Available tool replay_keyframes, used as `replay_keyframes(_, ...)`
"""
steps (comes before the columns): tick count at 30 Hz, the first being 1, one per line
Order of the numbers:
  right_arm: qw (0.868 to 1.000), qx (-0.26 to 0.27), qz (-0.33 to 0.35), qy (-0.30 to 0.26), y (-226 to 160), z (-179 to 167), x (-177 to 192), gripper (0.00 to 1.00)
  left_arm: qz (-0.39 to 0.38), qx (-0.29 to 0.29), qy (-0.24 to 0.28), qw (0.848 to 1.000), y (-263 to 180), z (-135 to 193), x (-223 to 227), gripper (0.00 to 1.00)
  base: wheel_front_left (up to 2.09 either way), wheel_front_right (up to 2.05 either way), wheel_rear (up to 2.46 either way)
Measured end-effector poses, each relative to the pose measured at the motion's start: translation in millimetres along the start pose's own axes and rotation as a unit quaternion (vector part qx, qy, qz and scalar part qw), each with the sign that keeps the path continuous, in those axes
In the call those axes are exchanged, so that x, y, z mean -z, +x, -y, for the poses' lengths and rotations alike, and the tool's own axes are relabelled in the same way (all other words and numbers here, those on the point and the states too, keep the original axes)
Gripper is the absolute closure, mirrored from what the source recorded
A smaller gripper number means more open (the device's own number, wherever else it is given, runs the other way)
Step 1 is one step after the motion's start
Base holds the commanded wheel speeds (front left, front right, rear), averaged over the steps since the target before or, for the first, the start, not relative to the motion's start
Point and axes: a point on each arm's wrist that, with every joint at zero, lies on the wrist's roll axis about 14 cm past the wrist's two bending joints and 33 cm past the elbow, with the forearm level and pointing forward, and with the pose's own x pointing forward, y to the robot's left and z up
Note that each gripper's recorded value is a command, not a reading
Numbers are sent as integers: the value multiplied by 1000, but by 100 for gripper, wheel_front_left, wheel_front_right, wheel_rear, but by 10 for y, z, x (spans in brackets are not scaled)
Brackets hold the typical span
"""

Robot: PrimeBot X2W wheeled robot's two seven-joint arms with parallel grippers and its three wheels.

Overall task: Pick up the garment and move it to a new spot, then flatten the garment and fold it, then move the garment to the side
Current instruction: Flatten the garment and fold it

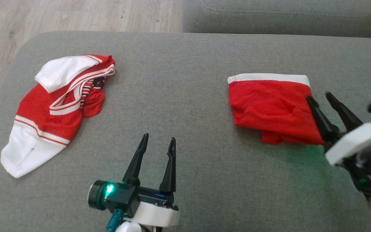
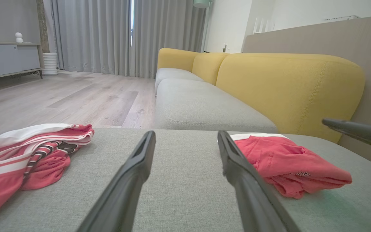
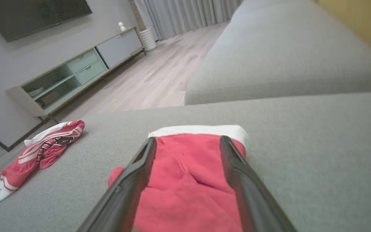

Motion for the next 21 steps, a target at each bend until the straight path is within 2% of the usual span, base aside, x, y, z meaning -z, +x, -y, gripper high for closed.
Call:
replay_keyframes(3,998,17,-31,56,-120,133,116,0,3,-2,-1,1000,6,-9,-18,0,0,0,0)
replay_keyframes(4,996,17,-43,75,-130,148,140,72,2,-3,-2,1000,9,-16,-12,0,0,0,0)
replay_keyframes(5,994,15,-53,94,-123,156,143,100,0,-4,-2,1000,11,-22,0,0,0,0,0)
replay_keyframes(9,979,0,-114,169,-58,193,173,100,-12,-4,-8,1000,19,-20,74,0,0,0,0)
replay_keyframes(10,967,-11,-151,206,-6,206,194,100,-17,-6,-12,1000,28,-28,101,0,0,0,0)
replay_keyframes(12,955,-25,-188,230,54,207,212,100,-18,-2,-15,1000,51,-15,104,0,0,0,0)
replay_keyframes(18,936,-24,-266,228,205,373,354,100,-23,-15,-20,999,110,-94,124,0,0,0,0)
replay_keyframes(21,924,-35,-299,236,249,314,510,100,-27,-25,-22,999,119,-142,147,0,0,0,0)
